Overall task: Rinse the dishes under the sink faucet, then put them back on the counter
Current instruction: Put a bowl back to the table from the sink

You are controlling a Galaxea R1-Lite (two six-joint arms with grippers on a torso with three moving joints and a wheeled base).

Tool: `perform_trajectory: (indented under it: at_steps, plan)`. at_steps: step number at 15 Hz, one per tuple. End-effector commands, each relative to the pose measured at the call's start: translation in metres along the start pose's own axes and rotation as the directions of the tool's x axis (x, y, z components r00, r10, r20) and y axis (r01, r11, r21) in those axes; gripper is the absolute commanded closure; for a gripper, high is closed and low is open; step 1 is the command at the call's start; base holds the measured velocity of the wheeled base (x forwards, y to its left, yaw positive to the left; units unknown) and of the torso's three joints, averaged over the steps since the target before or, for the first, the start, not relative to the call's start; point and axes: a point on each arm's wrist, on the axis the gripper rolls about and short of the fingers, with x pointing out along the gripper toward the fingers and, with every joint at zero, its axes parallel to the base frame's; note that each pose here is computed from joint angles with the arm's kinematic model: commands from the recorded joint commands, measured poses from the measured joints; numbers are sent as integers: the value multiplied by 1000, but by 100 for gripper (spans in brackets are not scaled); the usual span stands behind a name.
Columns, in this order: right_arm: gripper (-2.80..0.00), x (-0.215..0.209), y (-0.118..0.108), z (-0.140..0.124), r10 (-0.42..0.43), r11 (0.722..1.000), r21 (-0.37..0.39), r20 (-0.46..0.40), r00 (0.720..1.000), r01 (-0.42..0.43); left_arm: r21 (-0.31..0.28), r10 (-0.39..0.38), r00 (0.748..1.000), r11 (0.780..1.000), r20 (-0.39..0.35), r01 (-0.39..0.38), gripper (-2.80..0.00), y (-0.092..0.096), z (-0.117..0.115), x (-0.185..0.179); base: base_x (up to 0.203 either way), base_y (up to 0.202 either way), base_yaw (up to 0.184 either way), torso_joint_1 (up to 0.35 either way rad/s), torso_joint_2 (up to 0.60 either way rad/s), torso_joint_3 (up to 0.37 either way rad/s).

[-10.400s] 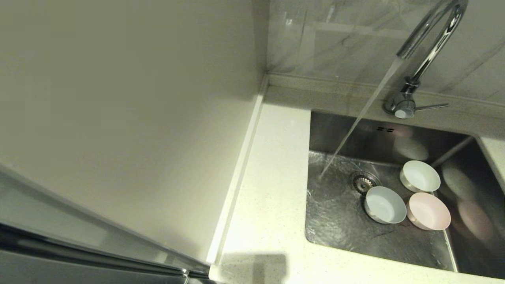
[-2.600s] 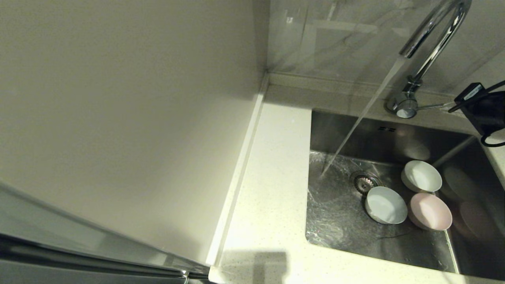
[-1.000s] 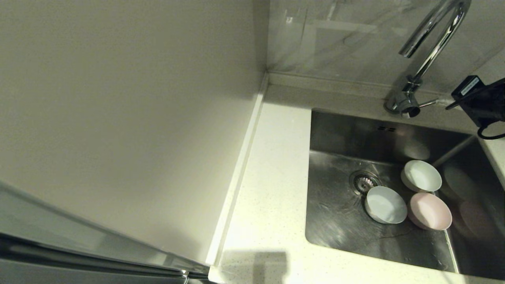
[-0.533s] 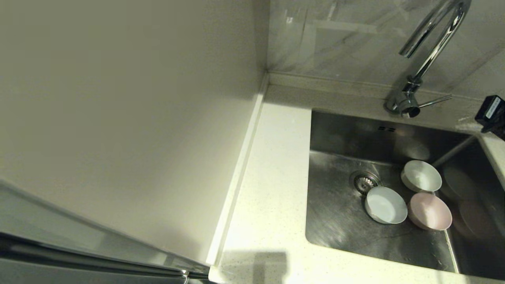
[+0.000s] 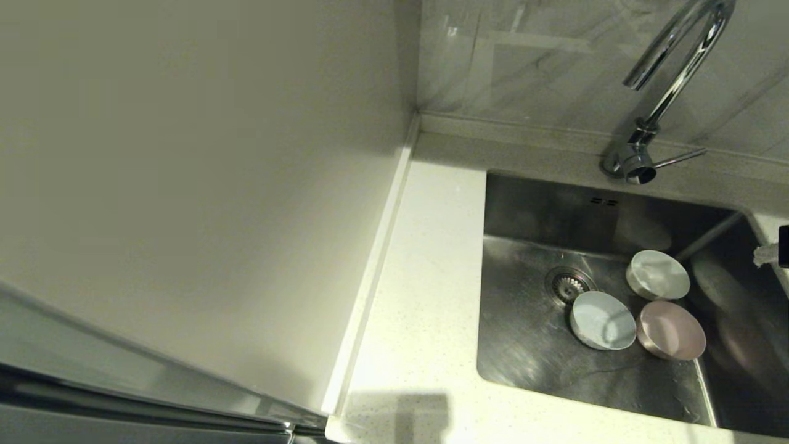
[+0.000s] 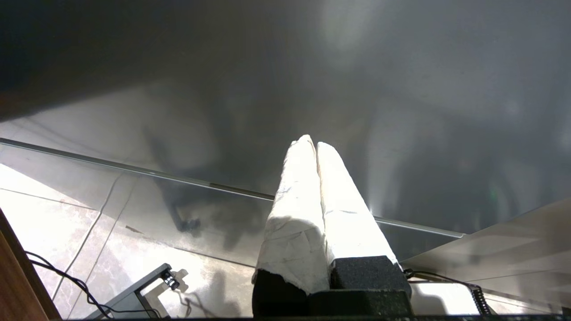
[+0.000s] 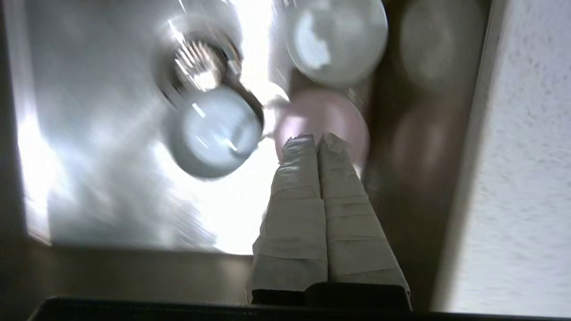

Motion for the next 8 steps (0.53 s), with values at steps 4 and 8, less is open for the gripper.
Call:
perform_trajectory:
  at_steps: [4,8]
  plan:
    - [-280,24,-5,-5,69,996,-57,-45,997,-72,-1,0,1000,1000,3,0,0,0,0,0,0,0,0,0,0,0]
    - [-280,46,0,-16,118,986,-108,-108,987,-130,-1,0,1000,1000,3,0,0,0,0,0,0,0,0,0,0,0]
